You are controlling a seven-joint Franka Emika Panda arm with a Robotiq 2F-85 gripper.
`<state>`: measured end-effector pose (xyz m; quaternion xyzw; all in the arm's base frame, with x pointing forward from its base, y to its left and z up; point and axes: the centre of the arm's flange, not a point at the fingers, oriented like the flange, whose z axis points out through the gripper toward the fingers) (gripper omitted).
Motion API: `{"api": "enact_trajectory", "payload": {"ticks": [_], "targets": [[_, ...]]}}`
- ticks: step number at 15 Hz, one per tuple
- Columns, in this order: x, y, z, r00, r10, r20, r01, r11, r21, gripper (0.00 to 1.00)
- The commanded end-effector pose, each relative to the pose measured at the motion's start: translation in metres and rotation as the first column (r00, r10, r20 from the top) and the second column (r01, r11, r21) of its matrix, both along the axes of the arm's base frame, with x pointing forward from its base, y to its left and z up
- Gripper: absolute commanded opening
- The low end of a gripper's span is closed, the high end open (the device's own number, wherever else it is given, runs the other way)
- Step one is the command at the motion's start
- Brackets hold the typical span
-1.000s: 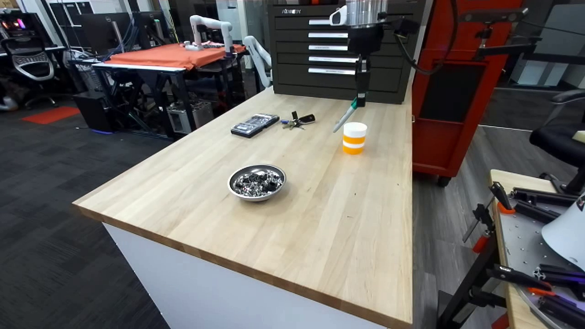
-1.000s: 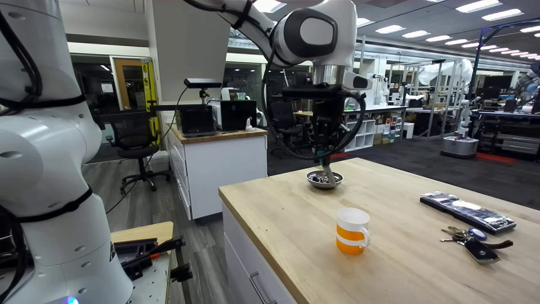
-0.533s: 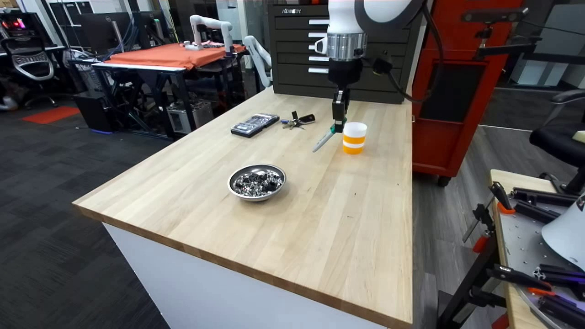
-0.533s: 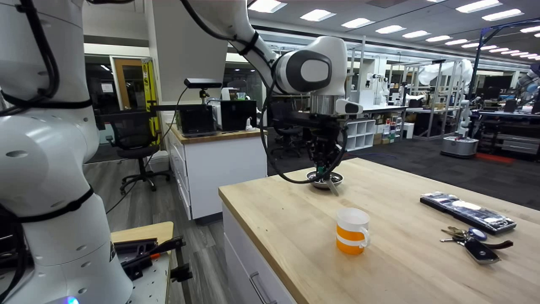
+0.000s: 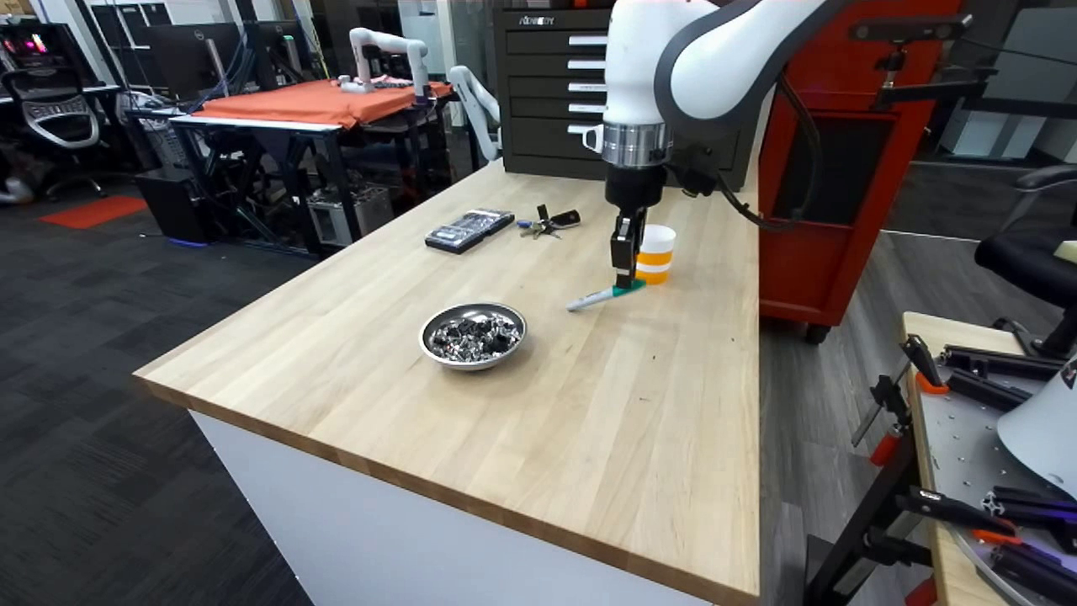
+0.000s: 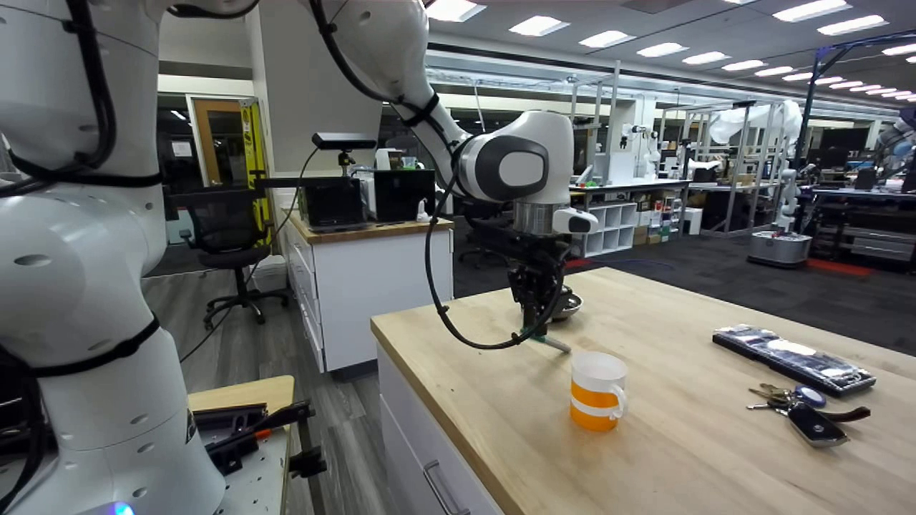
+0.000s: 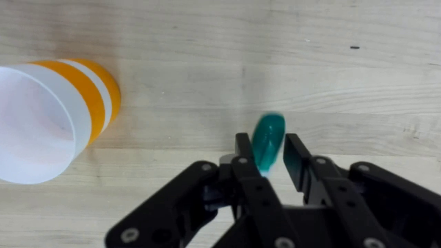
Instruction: Pick up the pen from the cup and put it on the table.
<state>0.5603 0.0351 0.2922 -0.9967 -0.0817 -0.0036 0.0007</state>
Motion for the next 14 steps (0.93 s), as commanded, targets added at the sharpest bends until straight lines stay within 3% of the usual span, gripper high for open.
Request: {"api": "enact_trajectory", "payload": {"ticks": [1, 7, 9, 10, 14], "targets": [[-0.021, 0.004, 0.002, 1.0, -0.02, 0.016, 0.02, 1.0, -0.022, 0.63], [-0.032, 0.001, 0.014, 0.999, -0.043, 0.022, 0.044, 0.998, -0.038, 0.99], [-0.034, 0.0, 0.019, 0.998, -0.051, 0.021, 0.052, 0.997, -0.05, 1.0], [-0.017, -0.001, 0.007, 1.0, -0.022, 0.004, 0.022, 0.999, -0.026, 0.96], [-0.02, -0.001, 0.011, 0.999, -0.032, 0.01, 0.032, 0.999, -0.033, 1.0]]}}
